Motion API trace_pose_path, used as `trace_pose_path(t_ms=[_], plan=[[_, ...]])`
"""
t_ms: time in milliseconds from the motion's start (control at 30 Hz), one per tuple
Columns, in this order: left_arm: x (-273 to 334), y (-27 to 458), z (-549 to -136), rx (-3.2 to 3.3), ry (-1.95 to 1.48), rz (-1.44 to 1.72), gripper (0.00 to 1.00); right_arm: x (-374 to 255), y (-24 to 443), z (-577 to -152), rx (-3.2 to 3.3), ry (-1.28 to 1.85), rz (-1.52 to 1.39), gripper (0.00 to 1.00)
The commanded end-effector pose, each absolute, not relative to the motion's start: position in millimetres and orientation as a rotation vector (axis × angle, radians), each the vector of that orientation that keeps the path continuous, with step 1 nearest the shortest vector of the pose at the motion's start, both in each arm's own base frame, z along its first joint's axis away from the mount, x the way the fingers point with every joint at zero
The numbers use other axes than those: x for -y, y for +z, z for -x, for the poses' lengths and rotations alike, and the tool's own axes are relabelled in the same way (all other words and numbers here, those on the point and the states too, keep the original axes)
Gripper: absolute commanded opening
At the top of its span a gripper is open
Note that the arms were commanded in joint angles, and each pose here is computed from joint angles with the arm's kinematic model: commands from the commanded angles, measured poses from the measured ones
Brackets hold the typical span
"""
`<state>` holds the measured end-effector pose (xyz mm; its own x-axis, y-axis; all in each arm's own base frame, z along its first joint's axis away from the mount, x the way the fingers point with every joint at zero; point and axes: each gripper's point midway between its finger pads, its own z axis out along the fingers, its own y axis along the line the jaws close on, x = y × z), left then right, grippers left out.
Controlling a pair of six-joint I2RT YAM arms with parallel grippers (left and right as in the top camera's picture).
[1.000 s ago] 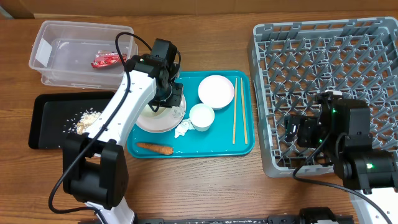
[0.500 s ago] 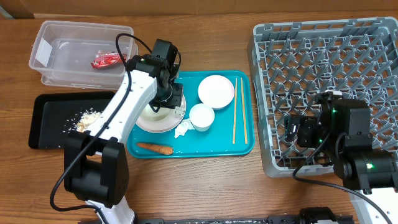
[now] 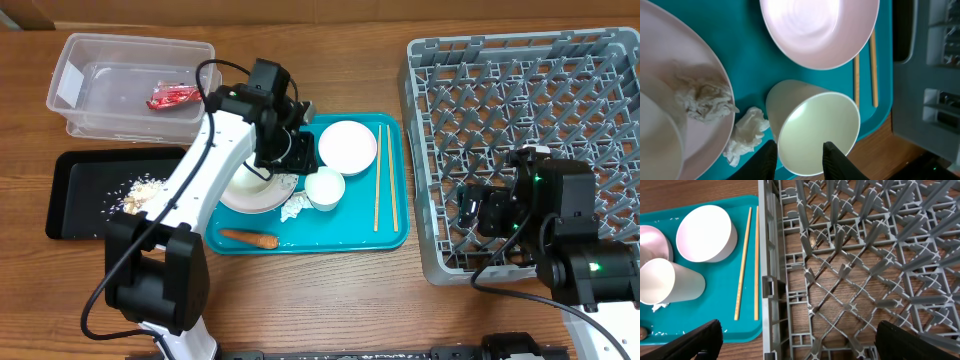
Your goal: Sort waste into correct bins and load items into the dishwasher
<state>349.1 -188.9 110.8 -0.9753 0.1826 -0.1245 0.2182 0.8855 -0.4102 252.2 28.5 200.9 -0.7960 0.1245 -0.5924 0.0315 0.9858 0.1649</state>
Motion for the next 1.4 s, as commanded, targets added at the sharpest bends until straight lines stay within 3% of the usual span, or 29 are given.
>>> trace_pose_path(t_ms=[0,200,300,400,433,533,667,767,833,900,1033,1367], plan=[[187.9,83.7,-335.7,-3.040,-0.557,-0.352,0.33,-30.9,213.2,-255.7,-2.452,0.206,-0.097,1.00],[178.8,64.0,-329.4,-3.074,-0.445,-0.308,0.32,-30.9,212.6,-254.9,-2.456,0.206,-0.098,1.00],[178.0,58.4,-327.1,-3.082,-0.445,-0.290,0.24,-30.9,212.6,-254.9,-2.456,0.206,-0.098,1.00],[178.5,56.6,-326.0,-3.086,-0.453,-0.280,0.04,-30.9,212.6,-254.9,-2.456,0.206,-0.098,1.00],[181.2,57.6,-326.0,-3.082,-0.478,-0.282,0.04,-30.9,212.6,-254.9,-2.456,0.206,-0.098,1.00],[198.7,73.7,-327.6,-3.045,-0.683,-0.311,0.04,-19.9,212.5,-256.4,-2.449,0.128,-0.127,1.00],[216.1,127.7,-338.9,-2.892,-1.184,-0.296,0.04,35.8,226.7,-266.2,-2.294,-0.117,-0.527,1.00],[230.9,185.5,-345.4,-2.594,-1.733,-0.286,0.04,-38.3,241.0,-296.2,-2.279,0.341,-0.100,1.00],[238.0,224.7,-345.1,-2.351,-2.006,-0.371,0.04,-109.9,258.7,-289.7,-2.166,0.770,0.344,1.00],[239.7,239.9,-342.9,-2.254,-2.105,-0.412,0.04,-149.9,278.7,-274.2,-1.993,1.108,0.603,1.00],[247.7,253.7,-332.2,-2.182,-2.219,-0.461,0.04,-170.3,293.1,-269.8,-1.800,1.423,0.763,1.00],[270.7,254.2,-315.6,-2.182,-2.242,-0.566,0.04,-173.7,287.1,-280.7,-1.722,1.530,0.817,1.00]])
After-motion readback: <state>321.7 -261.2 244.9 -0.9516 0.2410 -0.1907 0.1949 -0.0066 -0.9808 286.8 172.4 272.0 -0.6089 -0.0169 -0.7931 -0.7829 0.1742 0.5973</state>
